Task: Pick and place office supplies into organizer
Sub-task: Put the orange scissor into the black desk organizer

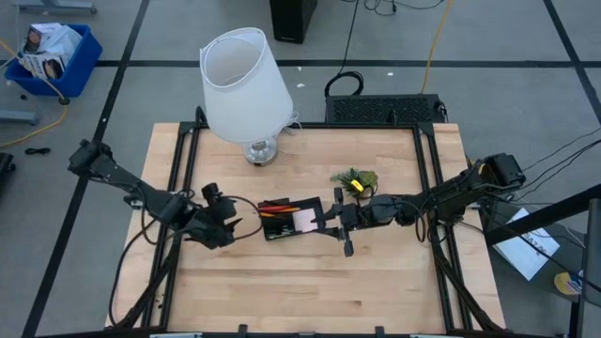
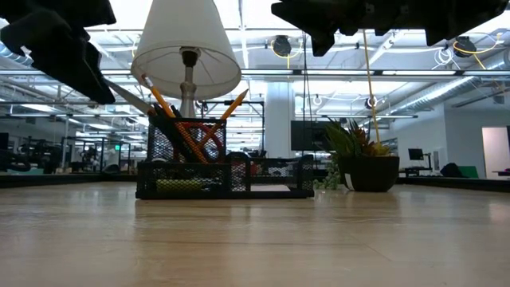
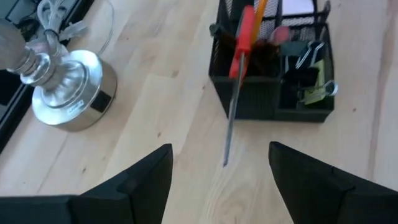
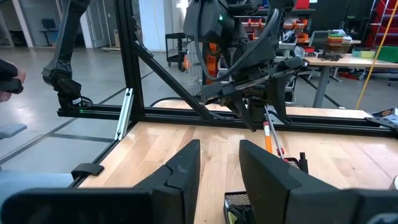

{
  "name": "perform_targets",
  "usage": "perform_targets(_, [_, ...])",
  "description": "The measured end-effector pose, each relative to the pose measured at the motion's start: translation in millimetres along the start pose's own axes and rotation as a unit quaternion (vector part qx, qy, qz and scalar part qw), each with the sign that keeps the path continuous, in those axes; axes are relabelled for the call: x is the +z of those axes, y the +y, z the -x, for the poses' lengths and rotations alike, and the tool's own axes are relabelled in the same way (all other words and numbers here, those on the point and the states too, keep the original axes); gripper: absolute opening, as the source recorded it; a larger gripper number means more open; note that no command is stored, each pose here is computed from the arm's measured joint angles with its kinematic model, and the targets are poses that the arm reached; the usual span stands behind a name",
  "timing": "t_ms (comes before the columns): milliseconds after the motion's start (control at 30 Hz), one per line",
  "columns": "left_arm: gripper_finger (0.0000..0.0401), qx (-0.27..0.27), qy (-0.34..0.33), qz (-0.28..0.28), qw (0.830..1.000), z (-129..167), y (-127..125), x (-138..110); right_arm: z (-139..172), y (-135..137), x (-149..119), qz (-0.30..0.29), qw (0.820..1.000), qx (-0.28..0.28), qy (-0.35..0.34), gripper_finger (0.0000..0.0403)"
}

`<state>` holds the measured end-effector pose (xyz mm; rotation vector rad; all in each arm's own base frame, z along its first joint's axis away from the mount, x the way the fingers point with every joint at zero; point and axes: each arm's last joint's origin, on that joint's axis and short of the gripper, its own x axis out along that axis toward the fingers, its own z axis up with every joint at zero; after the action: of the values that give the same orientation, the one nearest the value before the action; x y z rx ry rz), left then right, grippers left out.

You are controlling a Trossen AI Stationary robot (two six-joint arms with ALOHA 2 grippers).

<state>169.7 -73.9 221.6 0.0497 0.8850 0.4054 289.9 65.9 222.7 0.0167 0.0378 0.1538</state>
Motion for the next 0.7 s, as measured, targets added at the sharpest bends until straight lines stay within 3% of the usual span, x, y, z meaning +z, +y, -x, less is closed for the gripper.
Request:
perform_targets(367, [0.0259,-0.031,-0.047,-0.006,0.998,6.2,-1.0,9.1,0.0,0.0,-0.7,0.0,1.0,0.0,0.004,0.0106])
perform_targets(700, [0.0124,-0.023,-0.05,-0.008,0.998,6.0,-0.6,9.0,0.0,0.0,-0.8,0.0,1.0,0.0,0.004,0.0106])
